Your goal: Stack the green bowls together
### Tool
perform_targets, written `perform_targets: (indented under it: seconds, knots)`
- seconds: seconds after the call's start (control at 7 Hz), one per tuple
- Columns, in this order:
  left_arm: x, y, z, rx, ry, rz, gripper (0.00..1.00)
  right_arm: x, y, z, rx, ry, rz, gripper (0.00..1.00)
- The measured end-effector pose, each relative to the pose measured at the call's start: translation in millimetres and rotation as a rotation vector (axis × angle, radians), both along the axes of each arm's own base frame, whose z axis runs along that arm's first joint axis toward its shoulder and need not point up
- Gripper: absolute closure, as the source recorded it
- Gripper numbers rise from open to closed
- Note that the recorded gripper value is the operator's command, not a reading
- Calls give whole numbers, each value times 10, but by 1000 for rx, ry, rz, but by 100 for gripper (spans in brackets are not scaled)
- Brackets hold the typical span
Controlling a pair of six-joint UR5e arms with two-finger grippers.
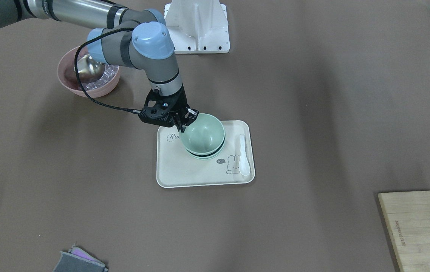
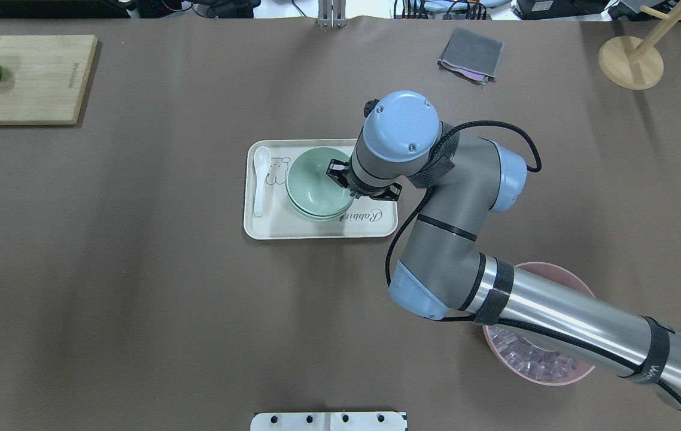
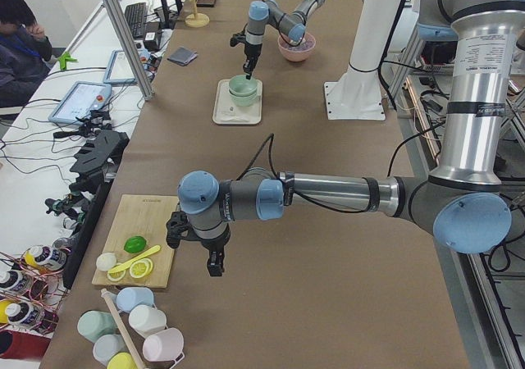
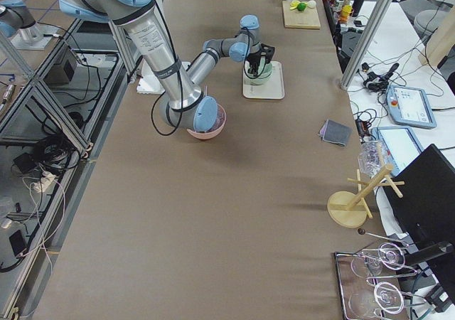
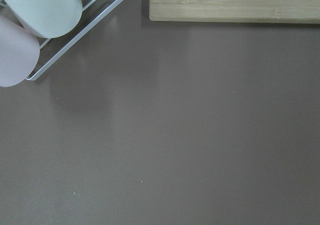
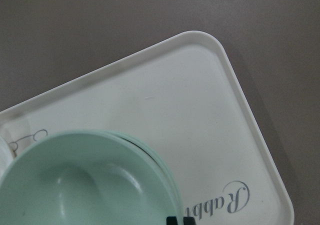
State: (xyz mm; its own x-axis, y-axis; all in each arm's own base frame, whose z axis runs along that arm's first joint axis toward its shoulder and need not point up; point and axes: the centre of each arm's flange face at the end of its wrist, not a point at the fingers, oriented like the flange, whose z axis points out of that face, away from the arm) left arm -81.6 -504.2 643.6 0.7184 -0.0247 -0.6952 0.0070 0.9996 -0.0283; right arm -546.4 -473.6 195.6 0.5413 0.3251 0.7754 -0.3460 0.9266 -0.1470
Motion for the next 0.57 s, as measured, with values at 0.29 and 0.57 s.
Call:
perform_targets:
  seconds: [0.29, 0.57]
  knots:
    - [5, 2, 8, -1, 0, 1, 1, -20, 14, 2, 1, 3, -1, 100]
    - [8, 3, 10, -2, 0, 2, 1, -49, 28, 18, 5, 9, 1, 100]
